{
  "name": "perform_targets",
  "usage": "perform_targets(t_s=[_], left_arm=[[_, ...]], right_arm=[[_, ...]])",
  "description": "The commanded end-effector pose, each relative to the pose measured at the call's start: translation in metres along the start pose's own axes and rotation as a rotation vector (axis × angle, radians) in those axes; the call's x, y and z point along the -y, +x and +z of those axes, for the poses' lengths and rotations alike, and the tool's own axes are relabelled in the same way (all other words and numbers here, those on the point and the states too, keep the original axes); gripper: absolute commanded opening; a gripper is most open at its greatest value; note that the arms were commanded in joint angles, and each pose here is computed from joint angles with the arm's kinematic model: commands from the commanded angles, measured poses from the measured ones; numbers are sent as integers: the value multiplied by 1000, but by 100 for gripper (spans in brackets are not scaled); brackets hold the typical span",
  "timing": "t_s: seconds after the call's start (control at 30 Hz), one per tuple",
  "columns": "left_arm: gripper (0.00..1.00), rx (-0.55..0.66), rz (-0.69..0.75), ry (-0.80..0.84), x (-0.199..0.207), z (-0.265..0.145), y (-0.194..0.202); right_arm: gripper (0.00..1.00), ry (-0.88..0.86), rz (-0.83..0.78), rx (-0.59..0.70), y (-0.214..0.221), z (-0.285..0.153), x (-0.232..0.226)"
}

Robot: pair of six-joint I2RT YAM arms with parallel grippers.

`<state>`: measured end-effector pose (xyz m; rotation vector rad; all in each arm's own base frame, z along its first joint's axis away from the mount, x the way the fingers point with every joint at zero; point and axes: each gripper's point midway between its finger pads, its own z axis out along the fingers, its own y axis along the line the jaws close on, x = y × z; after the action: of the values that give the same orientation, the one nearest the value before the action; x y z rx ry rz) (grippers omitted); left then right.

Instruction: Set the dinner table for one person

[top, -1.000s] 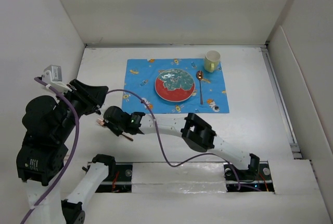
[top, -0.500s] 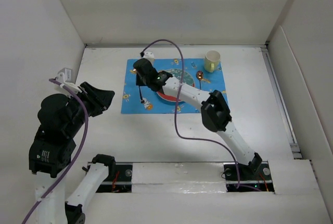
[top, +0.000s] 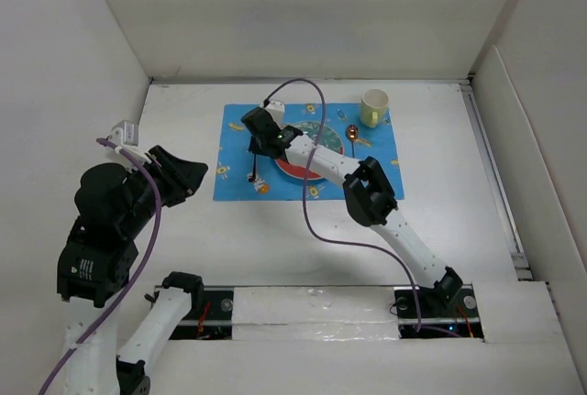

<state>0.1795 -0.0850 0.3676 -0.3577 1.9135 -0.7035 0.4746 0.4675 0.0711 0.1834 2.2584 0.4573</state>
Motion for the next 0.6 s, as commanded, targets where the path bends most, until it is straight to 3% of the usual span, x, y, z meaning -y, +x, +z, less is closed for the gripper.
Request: perform_targets(t_s=[0.0, 0.27, 0.3, 0.33, 0.43, 0.57], left_arm=[[30, 23, 10, 22, 3, 1, -4], [30, 19, 22, 2, -1, 2, -2], [30, 20, 22, 0, -1, 1, -3], [30, 26, 24, 0, -1, 0, -3], [34, 41, 26, -7, -1, -1, -8], [41, 73, 21, -23, 0, -1, -18]], right_arm=[[0, -10, 41, 26, -5, 2, -9], [2, 5, 36, 1, 7, 15, 2], [8, 7, 33, -1, 9, 16, 3], [21, -4, 33, -11, 10, 16, 1], [36, -20, 43, -13, 2, 12, -1], [48, -201, 35, -9, -27, -22, -44]])
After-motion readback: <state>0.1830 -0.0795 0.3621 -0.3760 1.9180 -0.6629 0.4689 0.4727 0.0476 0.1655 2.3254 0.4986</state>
